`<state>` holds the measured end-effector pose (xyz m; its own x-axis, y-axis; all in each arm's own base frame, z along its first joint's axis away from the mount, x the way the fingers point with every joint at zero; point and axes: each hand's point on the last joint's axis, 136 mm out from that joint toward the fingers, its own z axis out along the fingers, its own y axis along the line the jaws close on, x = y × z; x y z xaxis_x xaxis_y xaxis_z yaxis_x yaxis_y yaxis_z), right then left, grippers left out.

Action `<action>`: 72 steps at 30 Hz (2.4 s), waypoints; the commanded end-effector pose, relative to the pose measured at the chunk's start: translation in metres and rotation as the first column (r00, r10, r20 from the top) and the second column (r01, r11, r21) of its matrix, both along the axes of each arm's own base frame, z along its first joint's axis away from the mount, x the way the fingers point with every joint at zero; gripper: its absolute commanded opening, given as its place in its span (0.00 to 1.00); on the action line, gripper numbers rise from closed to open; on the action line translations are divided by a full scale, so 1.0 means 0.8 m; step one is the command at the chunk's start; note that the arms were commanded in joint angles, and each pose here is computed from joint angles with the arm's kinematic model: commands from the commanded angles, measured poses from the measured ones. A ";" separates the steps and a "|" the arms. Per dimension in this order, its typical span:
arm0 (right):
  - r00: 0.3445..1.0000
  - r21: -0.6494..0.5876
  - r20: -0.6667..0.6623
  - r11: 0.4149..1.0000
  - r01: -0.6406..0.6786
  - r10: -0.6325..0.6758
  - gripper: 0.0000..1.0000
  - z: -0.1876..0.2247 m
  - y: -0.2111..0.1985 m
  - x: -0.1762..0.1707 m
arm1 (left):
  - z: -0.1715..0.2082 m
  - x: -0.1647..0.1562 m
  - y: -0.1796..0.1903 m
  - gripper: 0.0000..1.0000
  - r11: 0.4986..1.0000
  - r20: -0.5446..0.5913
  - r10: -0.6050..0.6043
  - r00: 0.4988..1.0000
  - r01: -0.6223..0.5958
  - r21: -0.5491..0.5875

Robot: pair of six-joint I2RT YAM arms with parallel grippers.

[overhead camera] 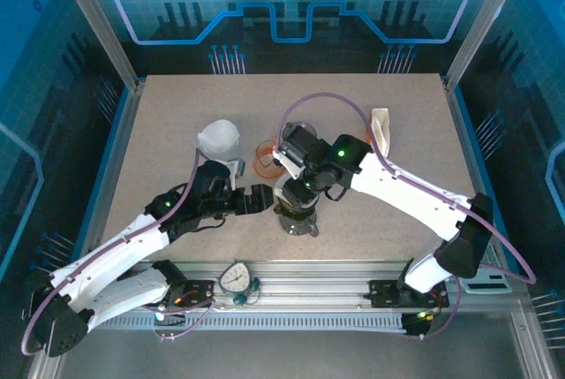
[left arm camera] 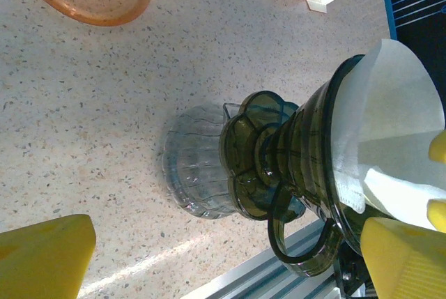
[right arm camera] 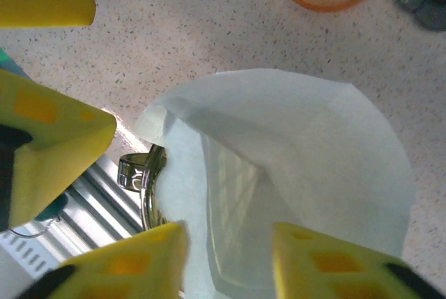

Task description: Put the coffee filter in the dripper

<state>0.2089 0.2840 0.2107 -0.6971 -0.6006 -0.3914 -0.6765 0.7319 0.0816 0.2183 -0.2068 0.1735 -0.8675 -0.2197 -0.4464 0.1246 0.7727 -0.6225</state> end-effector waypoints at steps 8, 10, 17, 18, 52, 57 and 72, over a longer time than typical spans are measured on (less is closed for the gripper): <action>0.974 0.172 0.187 0.980 0.099 -0.131 0.62 0.048 -0.032 0.003 | 0.051 0.006 -0.015 0.99 0.995 0.067 -0.030 0.997 0.036 -0.090; 0.960 0.187 0.220 0.974 0.131 -0.171 0.63 0.045 -0.043 0.006 | 0.062 0.010 -0.019 0.99 0.995 0.079 -0.042 0.996 0.049 -0.086; 0.925 0.196 0.280 0.958 0.208 -0.258 0.66 0.040 -0.078 0.006 | 0.092 0.026 -0.040 0.81 0.991 0.091 -0.133 0.987 0.135 -0.016; 0.920 0.196 0.285 0.956 0.217 -0.267 0.66 0.039 -0.083 0.006 | 0.091 0.028 -0.043 0.74 0.989 0.083 -0.150 0.985 0.151 -0.004; 0.927 0.215 0.219 0.942 0.257 -0.304 0.73 0.008 -0.070 0.049 | 0.005 -0.002 -0.053 0.52 0.945 -0.112 -0.258 0.960 0.275 0.175; 0.935 0.191 0.211 0.950 0.245 -0.284 0.74 0.000 -0.063 0.058 | 0.000 -0.002 -0.051 0.52 0.945 -0.119 -0.254 0.960 0.272 0.180; 0.969 0.054 0.138 0.978 0.200 -0.206 0.78 -0.047 -0.048 0.064 | -0.001 0.001 -0.053 0.56 0.947 -0.113 -0.251 0.961 0.268 0.175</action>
<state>0.2578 0.2453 0.1723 -0.7389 -0.4142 -0.5314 -0.5065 0.8616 0.0327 0.2218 -0.2482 0.1722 -0.9277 0.0766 -0.3654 0.2608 0.8334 -0.4872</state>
